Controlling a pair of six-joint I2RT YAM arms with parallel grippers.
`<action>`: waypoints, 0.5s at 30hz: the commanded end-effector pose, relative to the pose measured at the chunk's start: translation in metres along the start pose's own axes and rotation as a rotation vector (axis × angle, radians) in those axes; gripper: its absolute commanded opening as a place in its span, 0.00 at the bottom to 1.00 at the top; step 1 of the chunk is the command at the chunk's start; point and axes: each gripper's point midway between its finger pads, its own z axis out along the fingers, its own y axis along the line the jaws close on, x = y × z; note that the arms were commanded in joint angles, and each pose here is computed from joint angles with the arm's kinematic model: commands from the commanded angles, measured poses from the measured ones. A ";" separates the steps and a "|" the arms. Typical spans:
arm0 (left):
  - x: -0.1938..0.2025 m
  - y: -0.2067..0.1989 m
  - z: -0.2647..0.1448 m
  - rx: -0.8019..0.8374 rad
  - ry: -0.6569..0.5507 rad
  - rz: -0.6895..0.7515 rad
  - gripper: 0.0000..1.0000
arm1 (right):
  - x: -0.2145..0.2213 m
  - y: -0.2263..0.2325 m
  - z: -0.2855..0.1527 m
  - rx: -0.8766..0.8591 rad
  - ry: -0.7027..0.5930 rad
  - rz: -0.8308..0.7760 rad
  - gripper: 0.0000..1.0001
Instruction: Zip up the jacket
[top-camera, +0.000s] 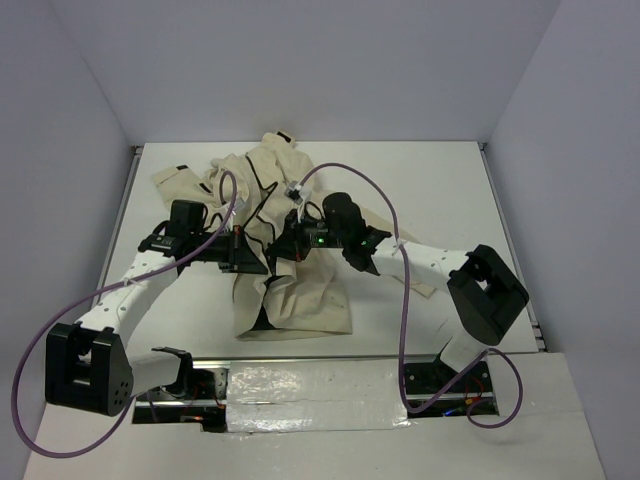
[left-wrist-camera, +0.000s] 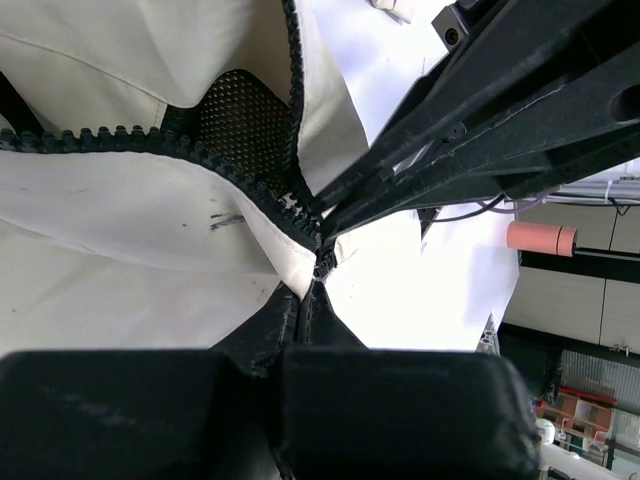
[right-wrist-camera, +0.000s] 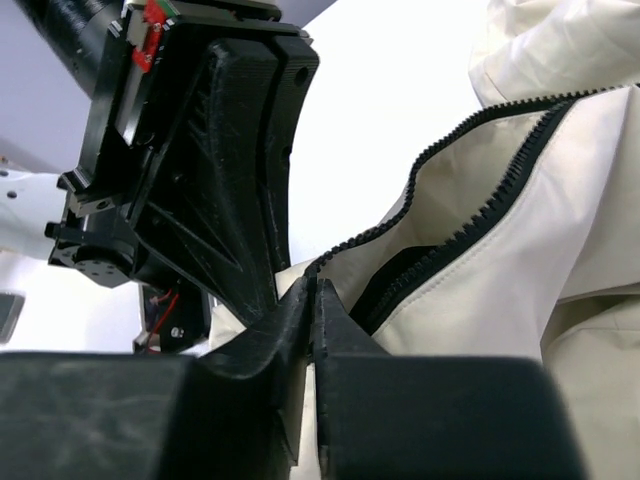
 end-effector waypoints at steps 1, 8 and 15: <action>-0.009 -0.010 -0.003 0.027 -0.015 0.016 0.00 | -0.019 0.015 -0.008 -0.048 -0.047 -0.034 0.05; -0.007 -0.007 -0.004 0.014 -0.012 0.014 0.00 | -0.028 0.026 -0.010 -0.088 -0.123 -0.075 0.00; -0.004 -0.018 -0.007 0.065 0.009 0.028 0.00 | -0.068 0.005 -0.003 0.034 -0.267 -0.278 0.00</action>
